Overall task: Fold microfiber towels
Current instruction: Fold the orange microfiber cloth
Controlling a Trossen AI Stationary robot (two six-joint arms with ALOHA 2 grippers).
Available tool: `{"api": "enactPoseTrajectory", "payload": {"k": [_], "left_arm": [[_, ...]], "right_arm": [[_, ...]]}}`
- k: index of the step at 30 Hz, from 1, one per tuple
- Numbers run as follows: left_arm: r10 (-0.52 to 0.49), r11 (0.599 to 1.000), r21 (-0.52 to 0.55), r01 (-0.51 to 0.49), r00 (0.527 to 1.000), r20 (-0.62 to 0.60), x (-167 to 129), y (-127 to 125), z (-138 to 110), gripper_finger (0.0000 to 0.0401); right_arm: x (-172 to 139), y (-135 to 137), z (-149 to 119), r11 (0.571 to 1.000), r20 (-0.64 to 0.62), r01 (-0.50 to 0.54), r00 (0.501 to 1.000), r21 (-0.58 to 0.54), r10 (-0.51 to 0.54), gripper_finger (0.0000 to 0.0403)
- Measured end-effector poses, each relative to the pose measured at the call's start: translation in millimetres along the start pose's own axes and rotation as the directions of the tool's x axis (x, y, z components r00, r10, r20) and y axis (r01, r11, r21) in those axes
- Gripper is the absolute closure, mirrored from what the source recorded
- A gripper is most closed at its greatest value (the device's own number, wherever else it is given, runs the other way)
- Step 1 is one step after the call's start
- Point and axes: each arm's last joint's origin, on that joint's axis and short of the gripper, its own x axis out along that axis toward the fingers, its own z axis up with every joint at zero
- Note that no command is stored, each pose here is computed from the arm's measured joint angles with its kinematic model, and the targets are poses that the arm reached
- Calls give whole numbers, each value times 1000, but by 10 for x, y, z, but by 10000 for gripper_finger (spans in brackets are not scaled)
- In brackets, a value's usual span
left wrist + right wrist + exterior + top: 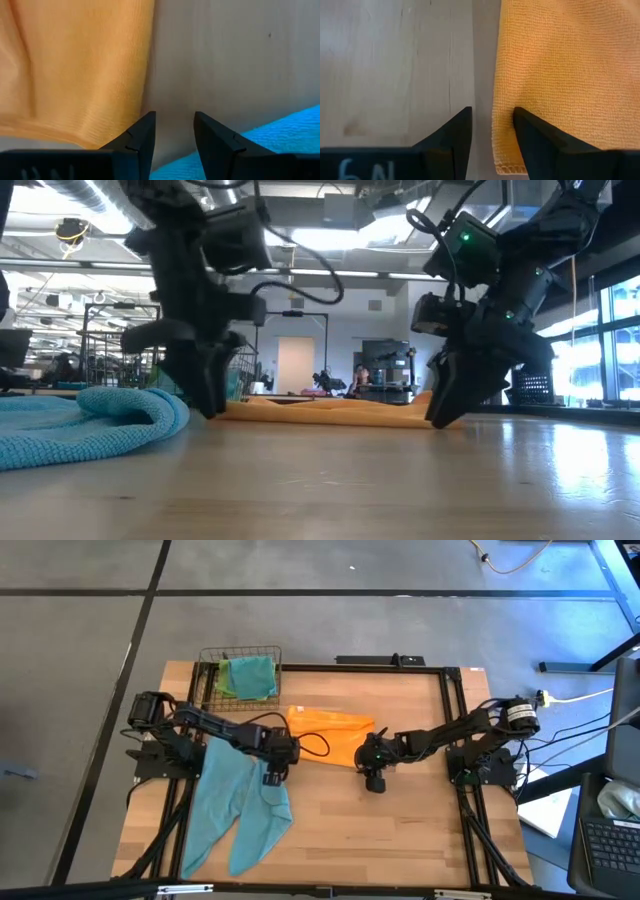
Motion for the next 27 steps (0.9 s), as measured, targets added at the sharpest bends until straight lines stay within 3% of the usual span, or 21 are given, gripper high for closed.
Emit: {"api": "enactPoseTrajectory", "payload": {"k": [4,7,12,18,27], "left_arm": [[-7,995,-96,7,1000,-2,27,-8,-39,275],[-33,988,-151,34,999,10,30,-16,-33,285],[-108,965,-240,107,994,9,29,-18,-35,372],[-167,946,-280,162,986,4,-138,-83,64,400],[-150,957,-250,146,989,1,-568,-115,260,401]], "right_arm": [[-3,2,4,1000,9,-5,1000,-2,5,259],[0,0,2,1000,8,-4,1000,0,4,293],[0,12,3,996,-6,-91,996,13,91,387],[-115,59,120,972,-76,-211,973,106,219,396],[-708,87,417,985,-99,-173,980,-3,172,399]]}}
